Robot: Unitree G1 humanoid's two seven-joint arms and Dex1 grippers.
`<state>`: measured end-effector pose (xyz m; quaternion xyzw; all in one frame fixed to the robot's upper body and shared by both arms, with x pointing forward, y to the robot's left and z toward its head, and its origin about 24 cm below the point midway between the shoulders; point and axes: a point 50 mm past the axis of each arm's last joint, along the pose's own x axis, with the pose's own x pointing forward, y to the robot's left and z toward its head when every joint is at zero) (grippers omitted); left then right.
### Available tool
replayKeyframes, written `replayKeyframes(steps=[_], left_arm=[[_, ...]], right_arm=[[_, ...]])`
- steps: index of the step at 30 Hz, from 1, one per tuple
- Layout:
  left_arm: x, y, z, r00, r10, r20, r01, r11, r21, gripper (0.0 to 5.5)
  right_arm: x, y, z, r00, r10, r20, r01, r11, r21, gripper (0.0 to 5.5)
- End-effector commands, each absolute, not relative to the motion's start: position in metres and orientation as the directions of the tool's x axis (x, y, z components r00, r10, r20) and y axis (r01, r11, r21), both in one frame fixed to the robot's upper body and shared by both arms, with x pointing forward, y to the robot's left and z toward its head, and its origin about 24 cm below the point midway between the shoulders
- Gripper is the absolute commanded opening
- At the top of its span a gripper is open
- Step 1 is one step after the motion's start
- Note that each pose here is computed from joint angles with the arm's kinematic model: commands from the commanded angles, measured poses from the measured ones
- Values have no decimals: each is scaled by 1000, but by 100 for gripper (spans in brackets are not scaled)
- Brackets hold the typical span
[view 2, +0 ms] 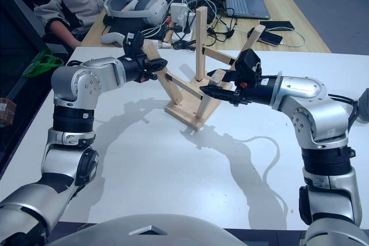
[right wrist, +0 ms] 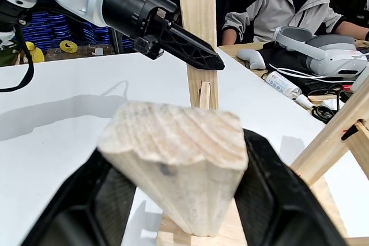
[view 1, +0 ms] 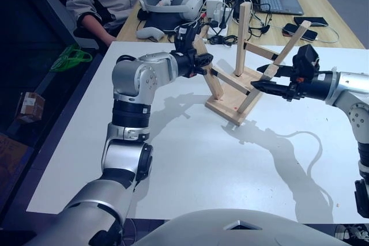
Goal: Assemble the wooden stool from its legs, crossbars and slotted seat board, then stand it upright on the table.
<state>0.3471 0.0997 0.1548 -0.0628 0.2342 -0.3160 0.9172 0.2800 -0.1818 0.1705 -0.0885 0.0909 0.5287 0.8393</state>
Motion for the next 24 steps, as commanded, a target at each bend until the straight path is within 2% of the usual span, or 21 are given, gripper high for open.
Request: replayKeyframes(steps=[1, 9, 14, 19, 24], left_arm=[[338, 89, 126, 622, -606, -496, 553, 788, -268, 103], [342, 91, 124, 650, -586, -483, 515, 808, -287, 103], [339, 80, 121, 628, -614, -478, 533, 787, -310, 103], [333, 74, 106, 625, -602, -497, 462, 798, -386, 103], [327, 62, 115, 637, -623, -453, 473, 781, -408, 103]], right_arm=[[285, -169, 155, 351, 887, -301, -930, 367, -1, 217], [302, -162, 149, 293, 880, -374, -949, 315, -4, 211], [310, -158, 148, 278, 883, -378, -954, 301, 3, 210], [317, -146, 149, 235, 894, -381, -967, 253, -2, 209], [317, -142, 147, 236, 898, -370, -967, 256, 5, 205]])
